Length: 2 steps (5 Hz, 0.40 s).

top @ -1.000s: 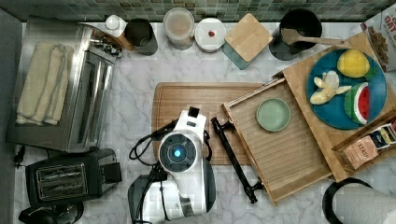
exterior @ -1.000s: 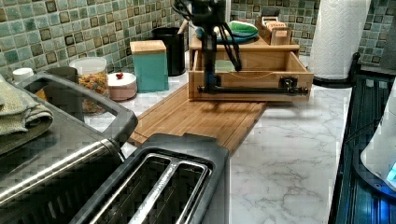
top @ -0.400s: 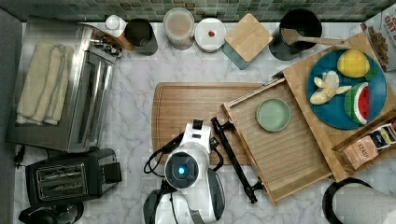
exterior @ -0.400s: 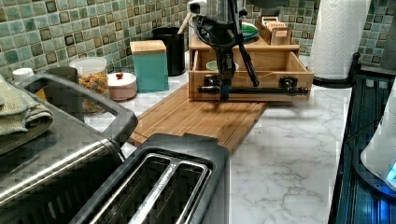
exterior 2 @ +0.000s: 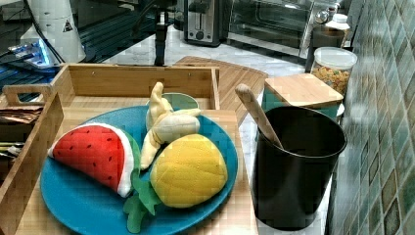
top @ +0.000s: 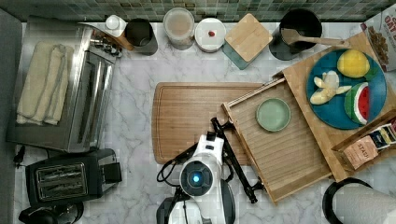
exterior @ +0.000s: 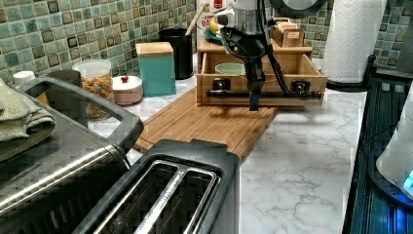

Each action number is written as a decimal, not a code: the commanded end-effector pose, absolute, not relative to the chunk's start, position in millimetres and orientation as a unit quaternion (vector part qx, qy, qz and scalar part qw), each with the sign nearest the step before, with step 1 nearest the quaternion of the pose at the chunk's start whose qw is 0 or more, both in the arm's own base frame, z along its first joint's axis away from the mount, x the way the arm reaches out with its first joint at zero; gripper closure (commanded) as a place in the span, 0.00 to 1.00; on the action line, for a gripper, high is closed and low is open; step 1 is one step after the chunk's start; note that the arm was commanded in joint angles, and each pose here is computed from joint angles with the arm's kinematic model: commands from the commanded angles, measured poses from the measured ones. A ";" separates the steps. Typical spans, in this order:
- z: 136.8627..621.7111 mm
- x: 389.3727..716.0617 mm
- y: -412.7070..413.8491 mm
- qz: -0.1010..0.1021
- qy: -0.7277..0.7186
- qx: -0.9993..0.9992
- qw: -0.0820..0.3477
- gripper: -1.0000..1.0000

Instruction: Close the drawer.

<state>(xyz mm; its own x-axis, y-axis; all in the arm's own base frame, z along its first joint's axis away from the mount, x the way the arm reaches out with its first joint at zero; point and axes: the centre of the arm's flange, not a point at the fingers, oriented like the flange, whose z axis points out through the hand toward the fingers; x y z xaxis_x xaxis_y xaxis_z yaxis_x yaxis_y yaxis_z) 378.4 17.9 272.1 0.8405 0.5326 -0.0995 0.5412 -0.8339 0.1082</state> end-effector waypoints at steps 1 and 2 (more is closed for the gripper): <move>282.0 369.5 -6.8 0.004 0.217 0.974 0.067 1.00; 271.8 380.5 -23.3 0.012 0.239 0.969 0.054 1.00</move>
